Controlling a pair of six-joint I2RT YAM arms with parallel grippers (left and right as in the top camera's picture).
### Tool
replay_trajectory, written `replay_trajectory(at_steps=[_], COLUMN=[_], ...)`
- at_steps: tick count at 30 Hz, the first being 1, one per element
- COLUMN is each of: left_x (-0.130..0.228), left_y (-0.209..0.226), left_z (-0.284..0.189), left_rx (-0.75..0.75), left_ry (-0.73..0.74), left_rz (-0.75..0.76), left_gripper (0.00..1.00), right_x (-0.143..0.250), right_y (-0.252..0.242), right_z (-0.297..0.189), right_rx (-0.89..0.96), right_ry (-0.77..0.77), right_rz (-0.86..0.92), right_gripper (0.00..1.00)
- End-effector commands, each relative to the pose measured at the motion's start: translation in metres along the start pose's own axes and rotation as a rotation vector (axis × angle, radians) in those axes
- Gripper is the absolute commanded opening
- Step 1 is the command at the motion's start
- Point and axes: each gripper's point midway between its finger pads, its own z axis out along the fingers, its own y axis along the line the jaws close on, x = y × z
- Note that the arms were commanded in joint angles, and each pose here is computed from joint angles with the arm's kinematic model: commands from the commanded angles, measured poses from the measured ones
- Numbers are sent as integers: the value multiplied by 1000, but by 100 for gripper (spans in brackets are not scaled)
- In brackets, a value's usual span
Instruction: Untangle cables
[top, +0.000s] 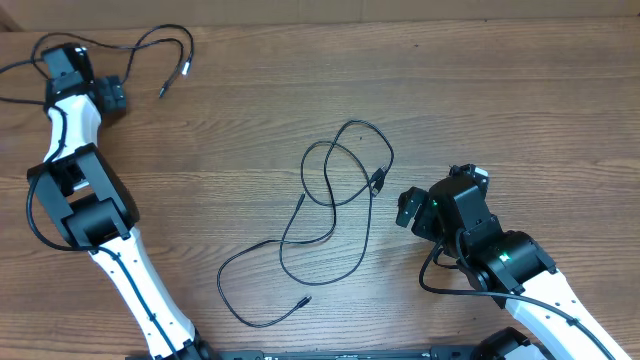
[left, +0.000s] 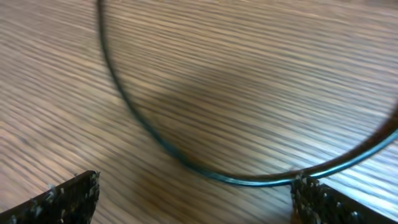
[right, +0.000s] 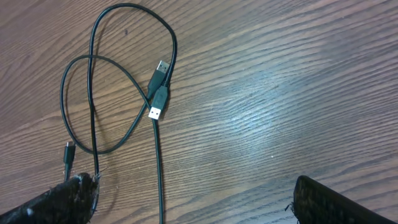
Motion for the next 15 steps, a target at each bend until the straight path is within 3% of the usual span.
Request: replay_trajectory(at_steps=[1,9,15], left_x=[90,77,11], left_y=[19,23,16], left_z=[51,44,-6], left_rx=[-60,15,128], left_ry=[191,164,35], left_rz=[-9,-128,-141], left_gripper=[100,99,100], right_x=[-5,-3,0], right_y=[2,1,-3], right_z=[-2,-2,-2], right_rx=[-7,0,14], right_ry=[-13,-6,7], right_rz=[2,0,-3], right_gripper=[100,100,100])
